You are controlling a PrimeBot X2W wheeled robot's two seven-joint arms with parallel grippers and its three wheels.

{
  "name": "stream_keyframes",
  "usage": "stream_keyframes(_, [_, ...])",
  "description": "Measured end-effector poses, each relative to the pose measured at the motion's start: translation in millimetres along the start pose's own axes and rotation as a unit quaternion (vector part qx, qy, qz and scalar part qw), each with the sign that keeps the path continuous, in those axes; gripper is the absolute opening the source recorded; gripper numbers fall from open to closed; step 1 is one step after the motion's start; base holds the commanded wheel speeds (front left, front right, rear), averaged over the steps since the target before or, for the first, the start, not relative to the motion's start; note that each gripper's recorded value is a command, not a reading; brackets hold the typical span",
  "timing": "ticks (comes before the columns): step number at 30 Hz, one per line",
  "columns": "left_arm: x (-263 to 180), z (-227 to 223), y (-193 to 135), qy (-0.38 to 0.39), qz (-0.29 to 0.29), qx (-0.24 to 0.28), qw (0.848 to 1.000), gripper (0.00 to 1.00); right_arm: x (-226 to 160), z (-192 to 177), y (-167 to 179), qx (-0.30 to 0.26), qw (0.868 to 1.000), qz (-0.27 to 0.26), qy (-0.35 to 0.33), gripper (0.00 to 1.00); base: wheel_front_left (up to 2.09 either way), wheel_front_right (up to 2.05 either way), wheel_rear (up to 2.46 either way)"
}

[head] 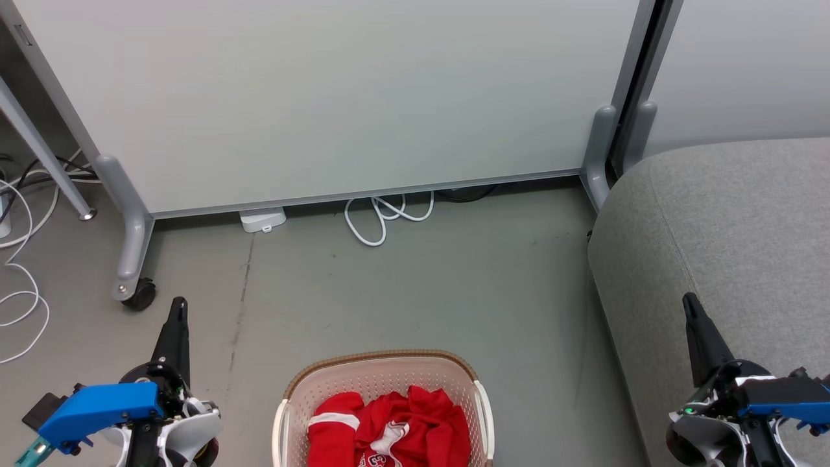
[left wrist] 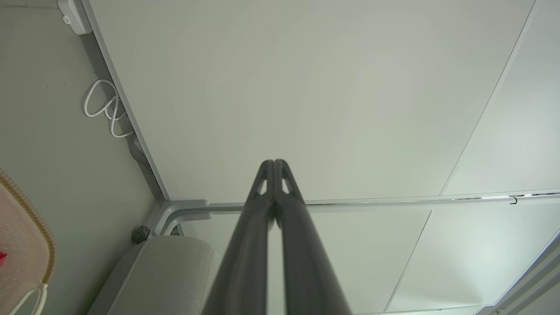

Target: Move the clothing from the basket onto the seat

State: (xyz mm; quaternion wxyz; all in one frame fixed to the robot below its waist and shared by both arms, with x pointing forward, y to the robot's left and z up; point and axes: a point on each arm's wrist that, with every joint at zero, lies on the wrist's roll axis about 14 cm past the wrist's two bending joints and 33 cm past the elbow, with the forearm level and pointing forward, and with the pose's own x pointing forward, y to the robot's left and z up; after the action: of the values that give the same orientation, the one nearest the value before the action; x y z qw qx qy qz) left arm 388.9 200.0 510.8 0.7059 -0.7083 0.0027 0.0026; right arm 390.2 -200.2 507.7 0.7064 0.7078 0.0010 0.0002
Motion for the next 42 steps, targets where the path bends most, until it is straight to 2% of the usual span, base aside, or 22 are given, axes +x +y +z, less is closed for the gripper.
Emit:
stream_keyframes(35, [0.0,0.0,0.0,0.000,0.000,0.000,1.000,0.00,0.0,0.0,0.0,0.000,1.000,0.000,0.000,0.00,0.00,0.00,0.00])
stream_keyframes(36, [0.0,0.0,0.0,0.000,0.000,0.000,1.000,1.00,0.0,0.0,-0.1,0.000,1.000,0.000,0.000,1.00,0.00,0.00,0.00])
stream_keyframes(42, [-15.6,-1.2,33.9,-0.005,0.050,-0.007,0.999,1.00,-13.5,-0.5,-30.5,0.004,0.999,-0.046,-0.004,1.00,0.00,0.00,0.00])
